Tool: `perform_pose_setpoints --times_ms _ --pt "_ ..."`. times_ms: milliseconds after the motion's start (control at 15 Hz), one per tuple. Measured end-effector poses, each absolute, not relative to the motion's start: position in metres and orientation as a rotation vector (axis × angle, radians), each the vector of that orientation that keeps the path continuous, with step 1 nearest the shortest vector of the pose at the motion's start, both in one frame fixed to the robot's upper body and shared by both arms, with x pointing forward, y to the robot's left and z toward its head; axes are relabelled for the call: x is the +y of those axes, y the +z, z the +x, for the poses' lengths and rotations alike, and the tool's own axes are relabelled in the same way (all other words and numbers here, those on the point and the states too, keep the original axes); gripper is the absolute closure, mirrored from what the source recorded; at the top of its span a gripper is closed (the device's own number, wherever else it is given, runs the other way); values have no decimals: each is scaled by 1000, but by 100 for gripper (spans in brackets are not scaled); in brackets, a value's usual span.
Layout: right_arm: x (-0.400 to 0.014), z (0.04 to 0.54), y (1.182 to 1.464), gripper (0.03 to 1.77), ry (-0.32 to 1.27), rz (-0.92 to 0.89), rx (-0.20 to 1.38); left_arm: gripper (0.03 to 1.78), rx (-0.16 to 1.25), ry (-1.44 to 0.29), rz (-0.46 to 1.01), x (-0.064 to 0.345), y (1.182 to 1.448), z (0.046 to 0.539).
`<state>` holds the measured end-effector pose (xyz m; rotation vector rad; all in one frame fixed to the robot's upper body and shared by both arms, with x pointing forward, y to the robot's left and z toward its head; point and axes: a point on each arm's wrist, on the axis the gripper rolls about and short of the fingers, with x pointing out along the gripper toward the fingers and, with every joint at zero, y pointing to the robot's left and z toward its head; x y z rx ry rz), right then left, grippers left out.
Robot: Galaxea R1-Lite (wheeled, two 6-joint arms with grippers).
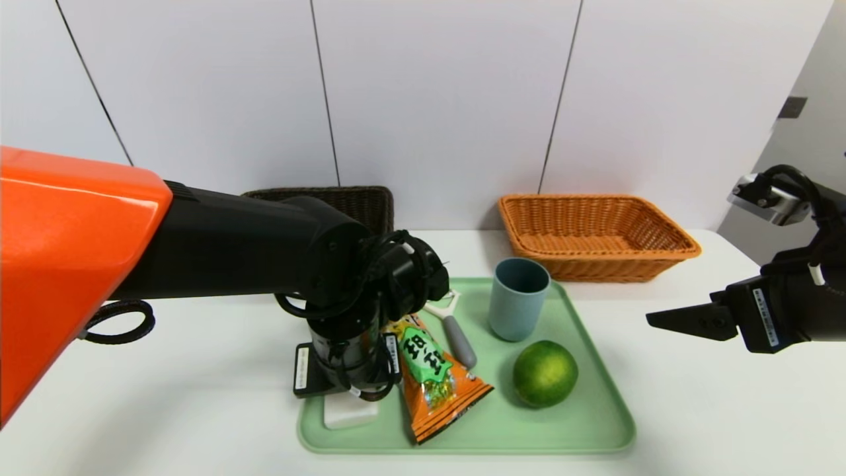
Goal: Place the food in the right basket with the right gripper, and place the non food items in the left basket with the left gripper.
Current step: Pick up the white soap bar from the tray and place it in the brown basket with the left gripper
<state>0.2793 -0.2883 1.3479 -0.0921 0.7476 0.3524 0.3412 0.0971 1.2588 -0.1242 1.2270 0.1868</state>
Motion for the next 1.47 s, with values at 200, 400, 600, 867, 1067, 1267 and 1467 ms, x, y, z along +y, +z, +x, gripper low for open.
perform_pose_setpoints --times_ms 200,400,600,867,1067,1267,1467 --pt "-288 279 1348 10 352 -92 747 84 1221 178 -127 100 1265 338" --pt "-288 280 1348 10 352 -92 747 84 1172 149 -147 108 1287 331" --pt "-288 280 1348 10 353 -92 747 84 1103 104 -136 123 1323 316" --pt "-288 280 1348 10 353 -93 746 84 953 -1 -111 156 1379 319" --pt "-288 279 1348 10 352 -93 744 84 819 -43 -69 182 1416 334" --pt "-288 279 1349 10 353 -94 743 84 712 -23 -11 206 1430 369" --pt "-288 280 1349 10 353 -94 741 84 623 38 16 226 1417 421"
